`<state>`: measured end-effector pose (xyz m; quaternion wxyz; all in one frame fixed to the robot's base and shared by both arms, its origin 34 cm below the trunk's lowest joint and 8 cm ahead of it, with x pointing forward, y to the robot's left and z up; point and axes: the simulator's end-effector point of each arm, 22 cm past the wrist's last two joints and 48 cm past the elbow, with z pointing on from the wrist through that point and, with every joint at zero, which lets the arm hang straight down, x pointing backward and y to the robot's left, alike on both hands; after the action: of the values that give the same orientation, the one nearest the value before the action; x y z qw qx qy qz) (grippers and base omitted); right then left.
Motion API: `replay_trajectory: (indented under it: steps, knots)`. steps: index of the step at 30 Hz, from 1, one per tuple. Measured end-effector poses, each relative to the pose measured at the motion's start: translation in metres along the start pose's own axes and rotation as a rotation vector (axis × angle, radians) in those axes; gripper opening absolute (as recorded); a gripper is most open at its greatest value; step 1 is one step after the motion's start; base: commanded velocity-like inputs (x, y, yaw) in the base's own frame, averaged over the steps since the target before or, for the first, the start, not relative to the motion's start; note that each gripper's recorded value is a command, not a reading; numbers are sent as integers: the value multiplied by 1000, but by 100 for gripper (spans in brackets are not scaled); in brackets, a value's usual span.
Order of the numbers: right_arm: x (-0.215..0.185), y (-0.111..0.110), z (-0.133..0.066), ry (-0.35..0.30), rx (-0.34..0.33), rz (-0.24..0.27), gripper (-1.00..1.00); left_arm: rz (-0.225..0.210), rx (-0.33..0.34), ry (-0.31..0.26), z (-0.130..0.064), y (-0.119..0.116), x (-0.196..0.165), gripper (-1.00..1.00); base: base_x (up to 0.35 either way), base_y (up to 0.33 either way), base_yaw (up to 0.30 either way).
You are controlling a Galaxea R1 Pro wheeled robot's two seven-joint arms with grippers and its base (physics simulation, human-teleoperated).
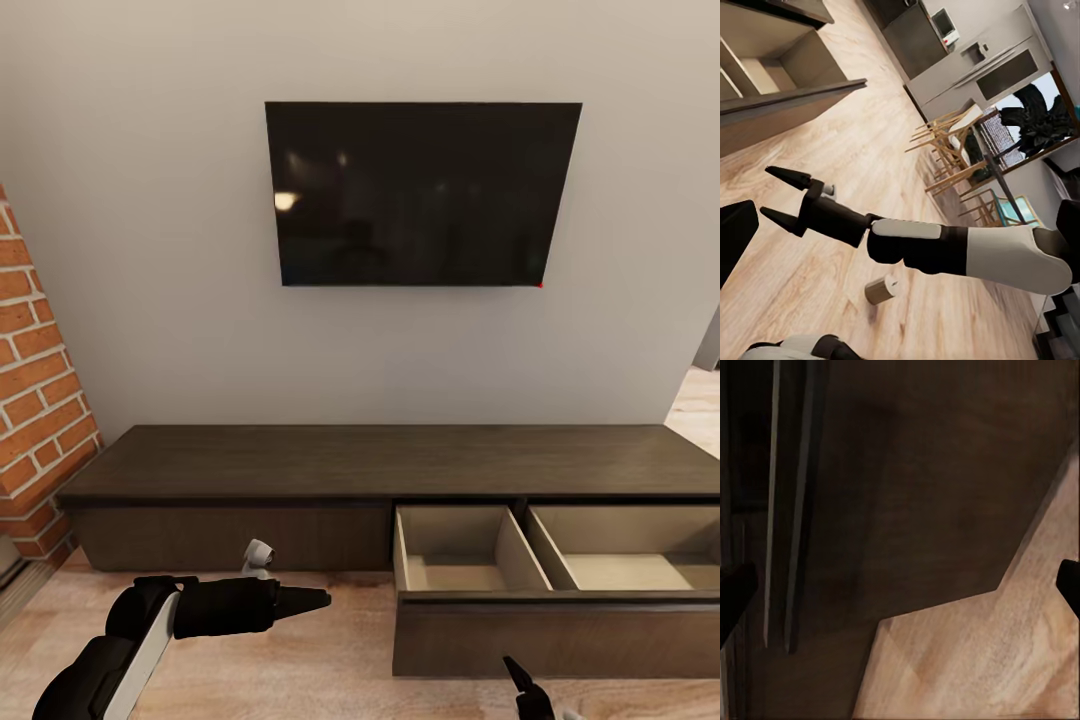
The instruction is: Place each of the two pumpkins and all three candles from the living room inside a cabinet in the living room (use any cabinet), then make sure every cabinet is closed, and position the cauldron so it is next to a table in the living room.
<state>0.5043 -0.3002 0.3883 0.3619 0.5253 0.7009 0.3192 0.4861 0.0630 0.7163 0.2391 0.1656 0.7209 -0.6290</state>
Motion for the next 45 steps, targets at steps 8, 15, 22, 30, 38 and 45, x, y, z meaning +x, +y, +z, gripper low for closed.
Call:
replay_trajectory:
  steps: [8,15,22,30,38,45]
  knots:
    - [-11,0,-6,-20,84,-13,100,0,2,0,0,-13,-12,100,0,0,0]
    - [-12,15,-11,-19,80,-15,100,-1,3,0,-1,-24,-23,100,0,0,0]
    - [-15,34,-16,-32,54,-93,100,-1,0,1,-3,-33,-33,100,0,0,0]
    - [0,43,-24,38,63,-314,100,-1,-1,2,-5,-45,-44,100,0,0,0]
    - [0,45,-35,53,89,-387,100,-2,2,1,-5,-58,-55,100,-75,0,0]
    - [-12,37,-47,17,148,-344,100,-2,1,2,-5,-68,-65,100,-88,0,0]
